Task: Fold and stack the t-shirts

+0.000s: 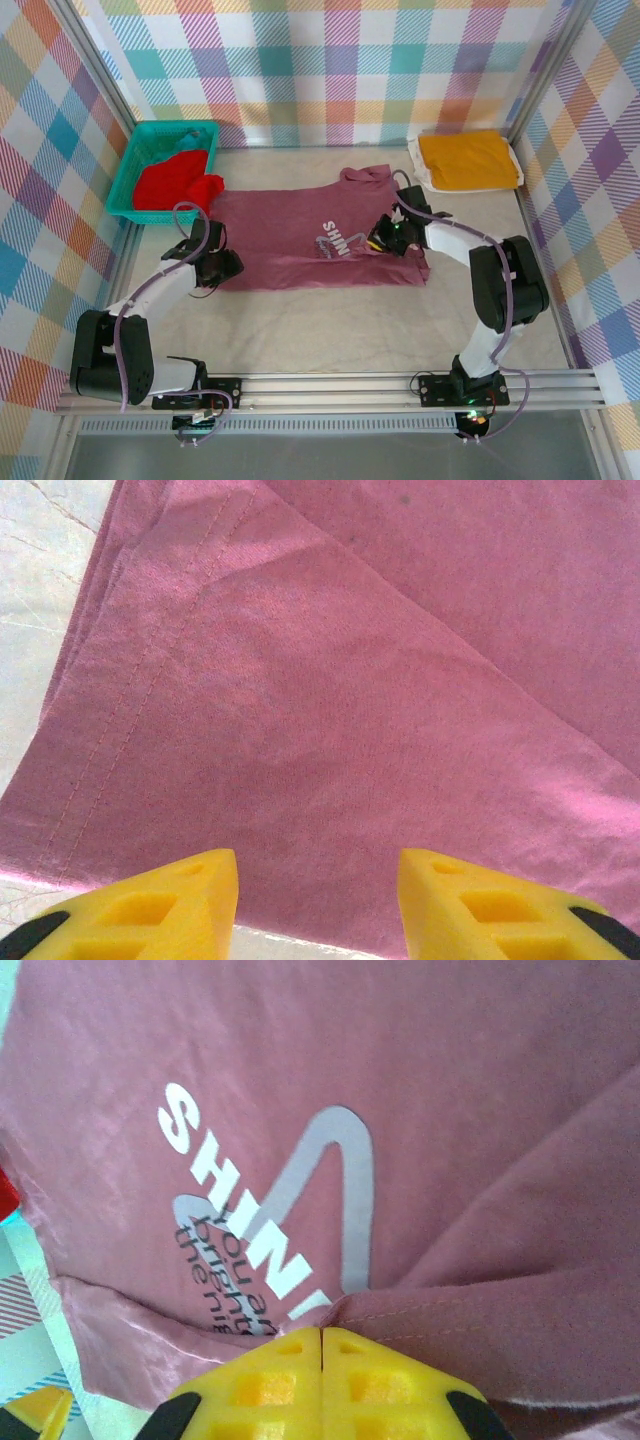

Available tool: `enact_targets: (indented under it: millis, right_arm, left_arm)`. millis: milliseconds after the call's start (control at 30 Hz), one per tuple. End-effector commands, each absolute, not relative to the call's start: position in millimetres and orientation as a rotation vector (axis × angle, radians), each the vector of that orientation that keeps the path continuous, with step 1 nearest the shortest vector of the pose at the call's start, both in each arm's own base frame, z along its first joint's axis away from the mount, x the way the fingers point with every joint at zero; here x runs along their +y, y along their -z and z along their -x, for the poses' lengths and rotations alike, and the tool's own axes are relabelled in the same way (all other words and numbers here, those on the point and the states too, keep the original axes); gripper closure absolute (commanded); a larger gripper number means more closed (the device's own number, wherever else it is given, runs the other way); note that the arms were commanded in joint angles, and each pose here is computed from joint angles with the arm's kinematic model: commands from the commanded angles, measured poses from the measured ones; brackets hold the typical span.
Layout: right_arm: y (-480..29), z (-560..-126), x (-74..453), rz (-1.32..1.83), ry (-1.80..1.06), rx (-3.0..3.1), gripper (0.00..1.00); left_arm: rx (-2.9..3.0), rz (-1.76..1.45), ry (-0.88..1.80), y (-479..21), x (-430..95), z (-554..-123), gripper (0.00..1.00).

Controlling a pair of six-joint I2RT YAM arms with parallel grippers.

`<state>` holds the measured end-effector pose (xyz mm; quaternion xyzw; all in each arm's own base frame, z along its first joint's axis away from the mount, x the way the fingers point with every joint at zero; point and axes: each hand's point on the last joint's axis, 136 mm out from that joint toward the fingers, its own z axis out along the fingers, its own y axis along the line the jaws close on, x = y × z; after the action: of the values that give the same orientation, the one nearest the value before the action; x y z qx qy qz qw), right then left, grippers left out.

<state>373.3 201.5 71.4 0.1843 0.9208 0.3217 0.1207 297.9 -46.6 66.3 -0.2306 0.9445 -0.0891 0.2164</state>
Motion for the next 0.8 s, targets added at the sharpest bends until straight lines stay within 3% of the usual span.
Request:
enact_targets:
  millis: [0,600,700,767]
  right_arm:
    - [-67,-377,201,-0.498,-0.888,2.719,1.00]
    - [-75,-437,228,-0.271,-0.736,2.753,1.00]
    - [-75,-441,240,-0.227,-0.738,2.782,0.90]
    - [-80,-443,245,-0.208,-0.747,2.767,0.92]
  left_arm:
    - [2.569,0.629,0.242,-78,-47,-309,0.54]
    - [2.572,0.592,0.083,-81,-33,-335,0.52]
    - [2.588,0.585,0.069,-77,-32,-336,0.51]
    - [2.589,0.585,0.058,-76,-31,-336,0.50]
